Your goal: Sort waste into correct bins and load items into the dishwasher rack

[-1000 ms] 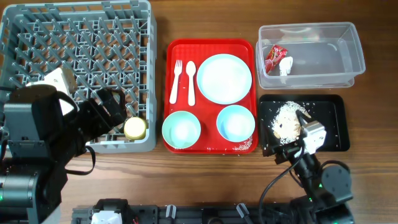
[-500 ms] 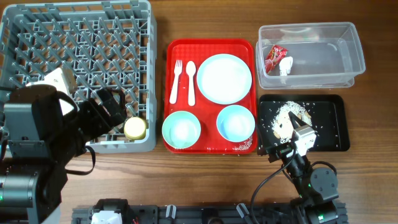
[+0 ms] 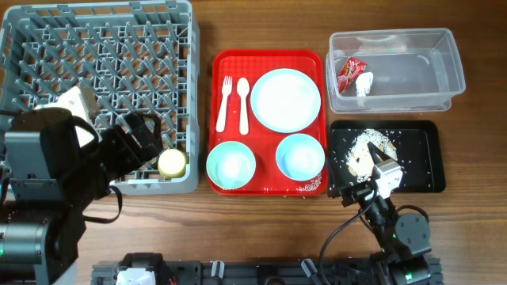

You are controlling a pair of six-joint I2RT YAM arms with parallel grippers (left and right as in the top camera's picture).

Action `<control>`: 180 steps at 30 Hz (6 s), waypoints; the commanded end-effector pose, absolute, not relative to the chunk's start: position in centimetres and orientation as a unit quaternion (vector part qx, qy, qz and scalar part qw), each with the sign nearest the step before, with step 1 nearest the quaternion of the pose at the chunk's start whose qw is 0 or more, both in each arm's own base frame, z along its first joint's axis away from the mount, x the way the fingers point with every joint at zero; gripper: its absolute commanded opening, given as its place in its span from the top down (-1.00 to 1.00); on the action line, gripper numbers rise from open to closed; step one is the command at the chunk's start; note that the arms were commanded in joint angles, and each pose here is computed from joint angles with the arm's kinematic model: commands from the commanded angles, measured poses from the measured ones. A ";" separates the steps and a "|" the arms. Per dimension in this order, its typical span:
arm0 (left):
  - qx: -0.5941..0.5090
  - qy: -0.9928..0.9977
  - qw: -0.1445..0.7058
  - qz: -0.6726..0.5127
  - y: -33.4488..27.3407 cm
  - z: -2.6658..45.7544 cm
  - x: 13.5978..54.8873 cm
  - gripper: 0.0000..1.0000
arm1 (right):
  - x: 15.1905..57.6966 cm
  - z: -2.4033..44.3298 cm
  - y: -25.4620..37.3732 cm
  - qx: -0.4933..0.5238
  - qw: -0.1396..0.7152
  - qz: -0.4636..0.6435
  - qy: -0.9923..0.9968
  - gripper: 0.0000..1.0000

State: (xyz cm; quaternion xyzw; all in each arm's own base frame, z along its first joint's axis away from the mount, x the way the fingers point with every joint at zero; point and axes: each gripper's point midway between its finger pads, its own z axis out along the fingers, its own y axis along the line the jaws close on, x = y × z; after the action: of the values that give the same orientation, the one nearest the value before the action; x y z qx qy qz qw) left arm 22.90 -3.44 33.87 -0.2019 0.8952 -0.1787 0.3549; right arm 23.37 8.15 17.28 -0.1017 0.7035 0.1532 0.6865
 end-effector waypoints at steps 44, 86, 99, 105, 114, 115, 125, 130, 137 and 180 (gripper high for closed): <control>-0.084 0.976 0.196 -0.051 -16.2 9.0 42.5 -0.24 | 23.3 17.5 8.3 -0.103 0.689 0.162 0.699 -0.99; -0.033 0.987 0.155 -0.006 -17.0 4.9 43.3 0.92 | 23.3 17.5 8.3 -0.103 0.689 0.162 0.699 -1.00; -0.079 0.969 0.233 0.014 -8.1 18.5 41.2 0.92 | 23.3 17.5 8.3 -0.103 0.689 0.162 0.699 -0.99; -0.052 0.982 0.178 0.025 -4.6 15.7 40.3 0.92 | 23.3 17.5 8.3 -0.103 0.689 0.162 0.699 -0.99; -0.060 0.986 0.156 -0.031 -6.8 13.3 40.4 -0.08 | 23.3 17.5 8.3 -0.103 0.689 0.162 0.699 -1.00; -0.069 0.984 0.159 -0.040 -7.1 13.5 40.5 -0.11 | 23.3 17.5 8.3 -0.102 0.689 0.162 0.699 -1.00; -0.054 0.974 0.202 -0.088 -16.5 12.2 42.4 0.03 | 23.3 17.5 8.3 -0.103 0.689 0.162 0.699 -0.99; -0.094 0.980 0.175 -0.028 -17.6 6.4 42.4 0.23 | 23.3 17.5 8.3 -0.103 0.689 0.162 0.699 -1.00; -0.076 0.988 0.117 -0.065 -20.0 -0.2 42.4 0.25 | 23.3 17.5 8.3 -0.102 0.689 0.162 0.699 -0.99; -0.038 0.989 0.144 -0.024 -8.3 14.5 39.7 -0.14 | 23.3 17.5 8.3 -0.103 0.689 0.162 0.699 -0.99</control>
State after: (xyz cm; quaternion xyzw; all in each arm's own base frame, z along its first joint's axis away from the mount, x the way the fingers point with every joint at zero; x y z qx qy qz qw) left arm 39.57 -5.67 11.19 -0.0514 0.9914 0.0300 0.1170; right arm 23.37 8.15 17.27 -0.1017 0.7036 0.1532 0.6864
